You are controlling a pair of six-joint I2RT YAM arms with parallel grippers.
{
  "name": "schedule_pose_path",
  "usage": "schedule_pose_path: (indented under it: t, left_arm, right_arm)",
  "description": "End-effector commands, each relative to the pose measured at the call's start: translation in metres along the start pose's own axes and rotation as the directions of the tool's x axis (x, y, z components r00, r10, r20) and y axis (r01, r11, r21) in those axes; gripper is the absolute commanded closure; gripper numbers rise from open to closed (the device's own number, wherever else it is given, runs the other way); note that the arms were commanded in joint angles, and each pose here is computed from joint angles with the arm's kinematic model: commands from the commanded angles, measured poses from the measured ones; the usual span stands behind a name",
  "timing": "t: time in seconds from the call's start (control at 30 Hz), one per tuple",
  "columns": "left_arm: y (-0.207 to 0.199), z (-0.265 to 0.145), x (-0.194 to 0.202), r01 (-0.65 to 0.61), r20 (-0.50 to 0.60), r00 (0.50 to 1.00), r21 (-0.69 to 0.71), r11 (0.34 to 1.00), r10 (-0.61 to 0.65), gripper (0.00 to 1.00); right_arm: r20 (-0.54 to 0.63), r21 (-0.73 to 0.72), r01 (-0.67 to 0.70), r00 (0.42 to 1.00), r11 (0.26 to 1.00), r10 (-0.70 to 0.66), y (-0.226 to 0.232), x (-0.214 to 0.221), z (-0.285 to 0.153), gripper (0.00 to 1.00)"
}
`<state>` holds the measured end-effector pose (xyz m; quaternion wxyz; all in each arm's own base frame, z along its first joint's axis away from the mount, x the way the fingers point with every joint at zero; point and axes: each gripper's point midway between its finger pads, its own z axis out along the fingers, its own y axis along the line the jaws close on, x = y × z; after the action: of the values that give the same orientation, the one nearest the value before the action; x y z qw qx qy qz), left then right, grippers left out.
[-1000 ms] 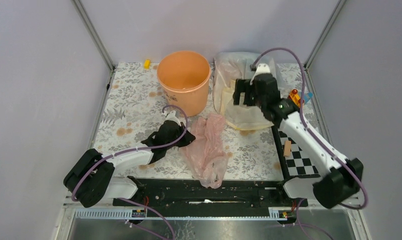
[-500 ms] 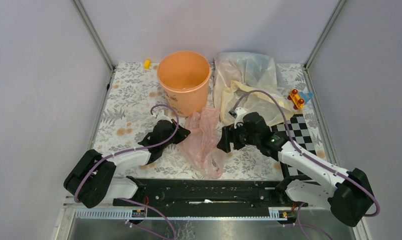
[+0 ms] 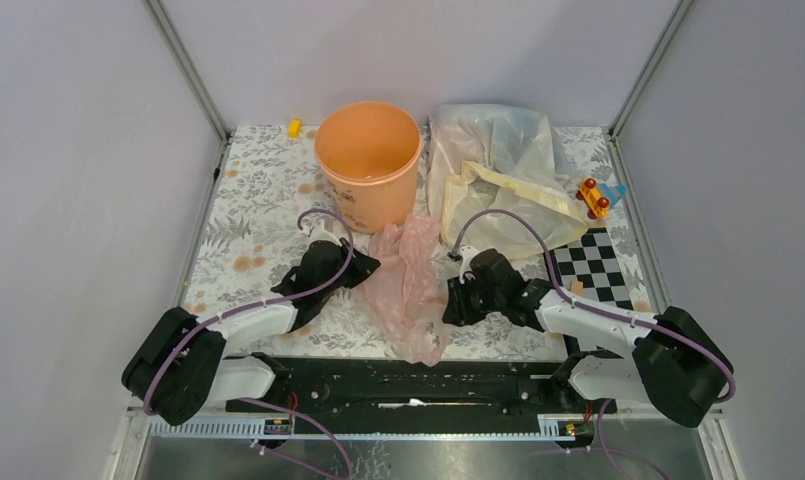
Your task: Put the trash bags into the trash bin
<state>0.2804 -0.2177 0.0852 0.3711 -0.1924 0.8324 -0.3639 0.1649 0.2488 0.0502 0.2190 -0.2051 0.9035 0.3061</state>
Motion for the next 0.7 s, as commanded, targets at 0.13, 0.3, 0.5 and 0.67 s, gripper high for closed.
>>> schedule_pose_path:
  t: [0.13, 0.3, 0.5, 0.67]
  left_arm:
    - [0.018, -0.02, -0.009, -0.024, 0.064, 0.998, -0.018, 1.0, 0.025, 1.0]
    - [0.051, -0.038, 0.001, -0.009, 0.088, 0.996, -0.067, 0.998, 0.015, 1.0]
    - [0.059, -0.057, -0.003, -0.005, 0.141, 0.99, -0.064, 0.998, 0.014, 1.0]
    - [0.053, -0.061, 0.005, -0.077, 0.093, 0.993, -0.025, 0.997, 0.079, 1.0]
  right_arm:
    - [0.205, 0.136, -0.148, 0.972, 0.98, 0.118, -0.024, -0.007, -0.028, 1.0]
    - [0.278, 0.38, -0.302, 0.939, 0.874, 0.204, -0.071, 0.008, -0.054, 1.0]
    - [0.408, 0.386, -0.44, 0.87, 0.81, 0.278, -0.085, 0.011, -0.069, 1.0]
    - [0.502, 0.489, -0.514, 0.826, 0.705, 0.254, -0.103, -0.005, -0.095, 0.83]
